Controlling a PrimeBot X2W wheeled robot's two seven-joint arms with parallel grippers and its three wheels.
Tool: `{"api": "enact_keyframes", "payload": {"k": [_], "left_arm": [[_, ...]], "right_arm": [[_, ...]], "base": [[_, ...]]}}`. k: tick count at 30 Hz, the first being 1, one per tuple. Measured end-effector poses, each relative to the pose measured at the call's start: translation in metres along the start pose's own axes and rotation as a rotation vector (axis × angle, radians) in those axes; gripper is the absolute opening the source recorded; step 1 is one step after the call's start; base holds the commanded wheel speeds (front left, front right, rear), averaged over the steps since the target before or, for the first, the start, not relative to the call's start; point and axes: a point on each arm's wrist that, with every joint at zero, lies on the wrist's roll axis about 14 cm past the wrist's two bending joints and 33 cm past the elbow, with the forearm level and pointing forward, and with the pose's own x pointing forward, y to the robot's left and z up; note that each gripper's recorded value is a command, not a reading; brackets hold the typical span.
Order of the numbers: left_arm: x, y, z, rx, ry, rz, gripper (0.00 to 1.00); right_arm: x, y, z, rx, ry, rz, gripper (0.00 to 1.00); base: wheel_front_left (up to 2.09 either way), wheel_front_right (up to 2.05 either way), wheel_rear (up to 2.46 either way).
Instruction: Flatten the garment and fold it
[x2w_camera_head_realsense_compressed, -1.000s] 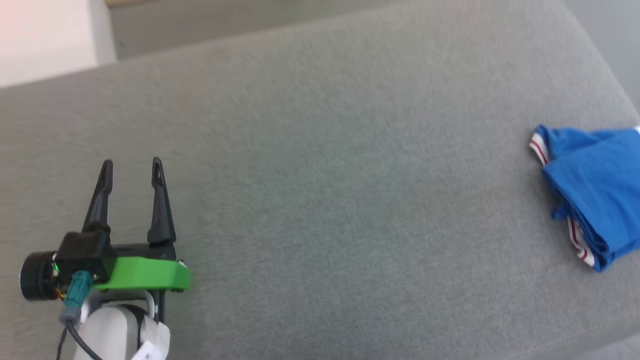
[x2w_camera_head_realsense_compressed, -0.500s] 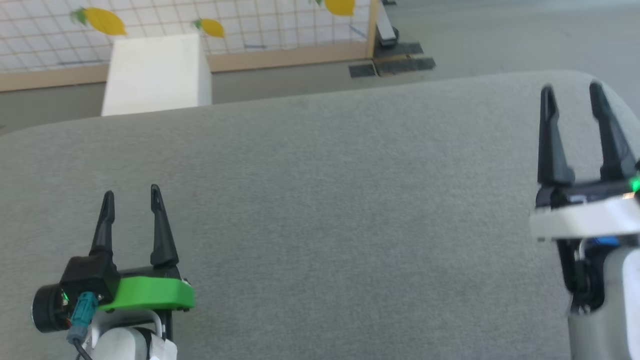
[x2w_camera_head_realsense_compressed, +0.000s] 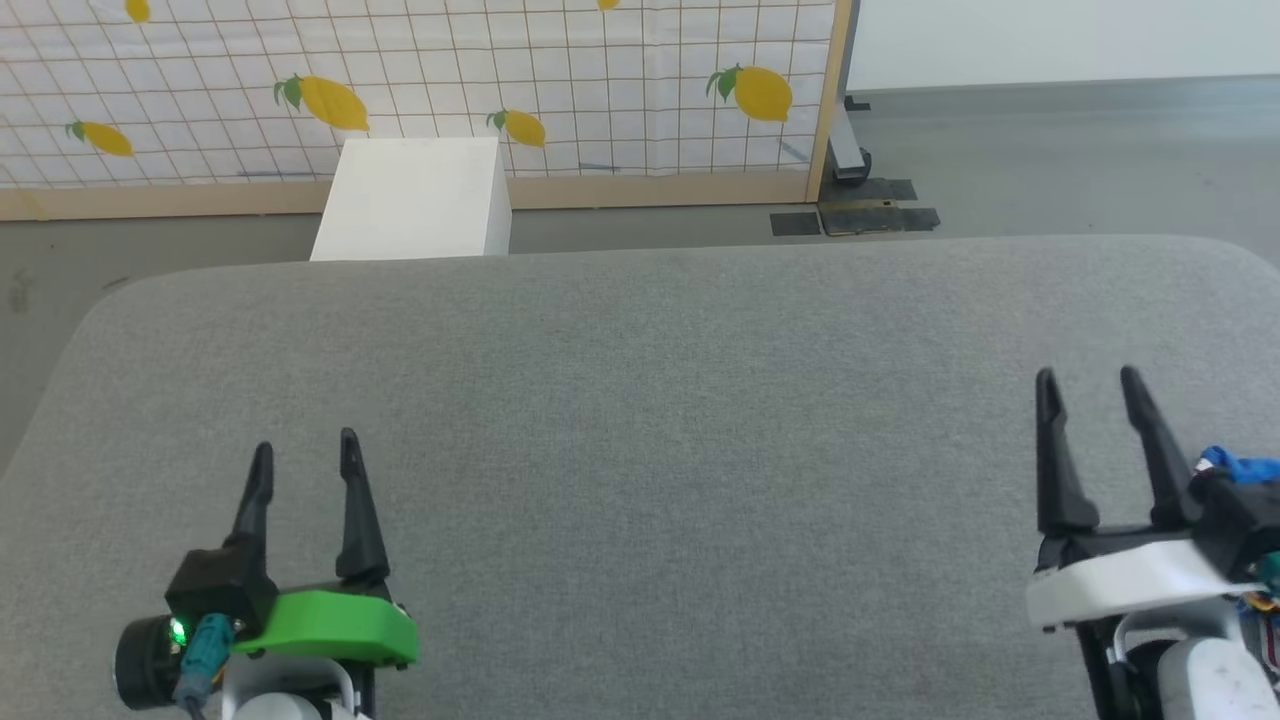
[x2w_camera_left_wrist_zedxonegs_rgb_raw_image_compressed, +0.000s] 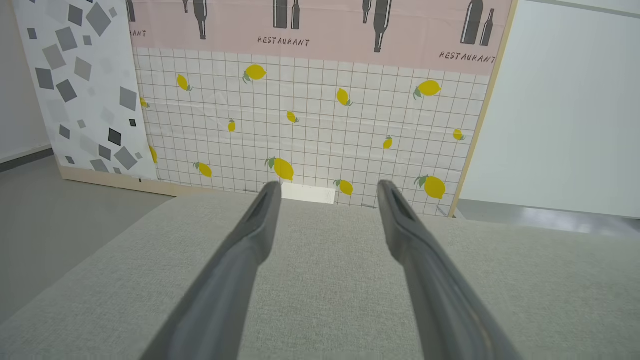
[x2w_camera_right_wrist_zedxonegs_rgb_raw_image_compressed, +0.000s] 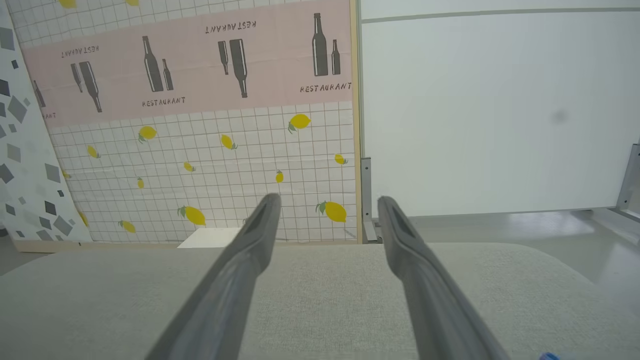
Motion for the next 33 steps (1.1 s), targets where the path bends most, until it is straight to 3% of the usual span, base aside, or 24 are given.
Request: {"api": "enact_keyframes", "payload": {"k": [12, 31, 32, 33], "left_arm": [[-0.01, -0.015, -0.035, -0.004, 0.113, -0.044, 1.0], [-0.014, -0.021, -0.041, -0.014, 0.132, -0.059, 1.0], [-0.014, -0.021, -0.041, -0.012, 0.132, -0.06, 0.0], [-0.014, -0.021, -0.041, -0.012, 0.132, -0.06, 0.0]], "right_arm": [[-0.018, 0.002, -0.046, 0.016, 0.146, -0.001, 1.0], [-0.022, 0.006, -0.054, 0.037, 0.161, 0.008, 1.0], [-0.023, 0.006, -0.054, 0.037, 0.161, 0.008, 0.0], [-0.023, 0.006, -0.053, 0.037, 0.161, 0.007, 0.0]], "base": [[0.0, 0.0, 0.0], [0.0, 0.0, 0.0], [0.0, 0.0, 0.0], [0.0, 0.0, 0.0]]}}
